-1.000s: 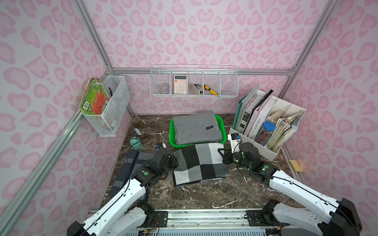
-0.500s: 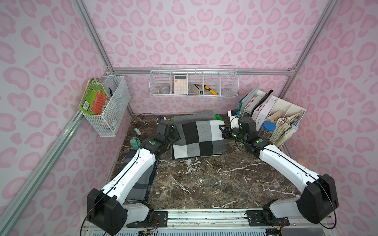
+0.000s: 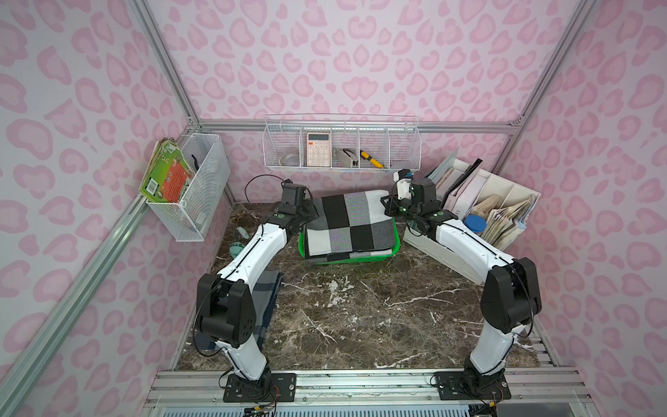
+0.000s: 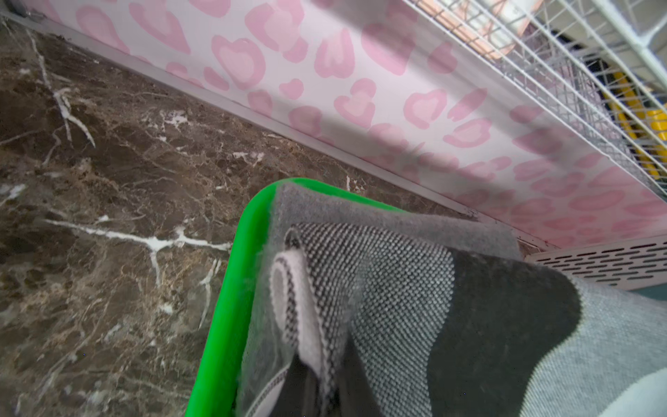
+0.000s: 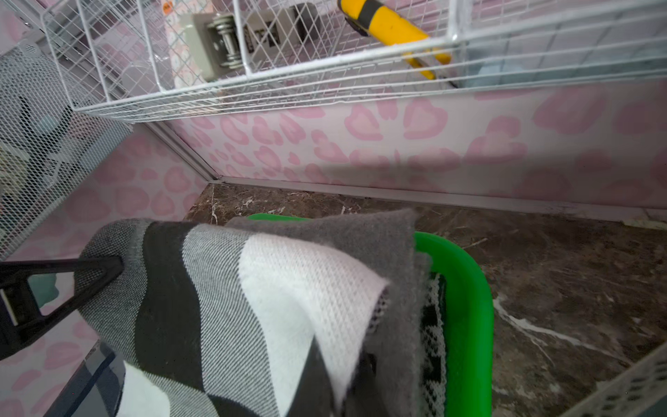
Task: Put the folded scarf in the basket
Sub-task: Place the scarf in the basket.
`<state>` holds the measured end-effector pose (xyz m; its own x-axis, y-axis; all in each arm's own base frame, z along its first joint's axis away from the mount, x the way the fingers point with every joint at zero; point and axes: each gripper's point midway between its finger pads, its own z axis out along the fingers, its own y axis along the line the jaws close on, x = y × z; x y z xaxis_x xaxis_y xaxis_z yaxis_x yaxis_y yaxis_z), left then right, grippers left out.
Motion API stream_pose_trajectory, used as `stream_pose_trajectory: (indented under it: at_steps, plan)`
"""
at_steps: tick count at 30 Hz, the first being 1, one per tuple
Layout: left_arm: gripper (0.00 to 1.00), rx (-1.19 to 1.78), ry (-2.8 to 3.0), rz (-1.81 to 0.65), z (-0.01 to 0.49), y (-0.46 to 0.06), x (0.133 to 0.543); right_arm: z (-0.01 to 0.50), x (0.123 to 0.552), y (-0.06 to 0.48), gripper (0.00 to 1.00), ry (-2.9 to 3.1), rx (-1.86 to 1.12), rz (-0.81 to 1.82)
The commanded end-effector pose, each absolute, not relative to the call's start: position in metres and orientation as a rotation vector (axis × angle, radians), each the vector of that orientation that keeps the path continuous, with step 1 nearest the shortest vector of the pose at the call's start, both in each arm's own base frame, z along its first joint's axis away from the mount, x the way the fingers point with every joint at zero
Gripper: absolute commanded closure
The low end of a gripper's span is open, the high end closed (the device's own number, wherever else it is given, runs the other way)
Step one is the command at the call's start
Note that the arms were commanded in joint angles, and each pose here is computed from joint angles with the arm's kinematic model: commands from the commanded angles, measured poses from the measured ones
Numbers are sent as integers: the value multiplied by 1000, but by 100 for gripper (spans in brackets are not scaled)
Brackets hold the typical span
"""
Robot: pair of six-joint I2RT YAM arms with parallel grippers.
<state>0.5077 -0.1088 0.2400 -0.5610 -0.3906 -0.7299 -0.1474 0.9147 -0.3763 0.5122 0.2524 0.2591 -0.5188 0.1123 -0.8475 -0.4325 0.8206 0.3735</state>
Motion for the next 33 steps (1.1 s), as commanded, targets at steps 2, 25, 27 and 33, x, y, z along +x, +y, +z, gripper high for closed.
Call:
stream_pose_trajectory:
  at_steps: [2, 25, 27, 33]
  plan:
    - [100, -321, 2118, -275, 252, -105, 532, 258, 533, 252, 100, 1996, -242, 664]
    - [30, -256, 2182, -519, 279, -141, 489, 271, 518, 251, 29, 2030, -234, 659]
    - [31, -244, 2180, -551, 286, -151, 468, 276, 497, 242, 29, 2019, -213, 677]
    - [35, -186, 2253, -570, 296, -174, 396, 269, 422, 213, 29, 2003, -171, 717]
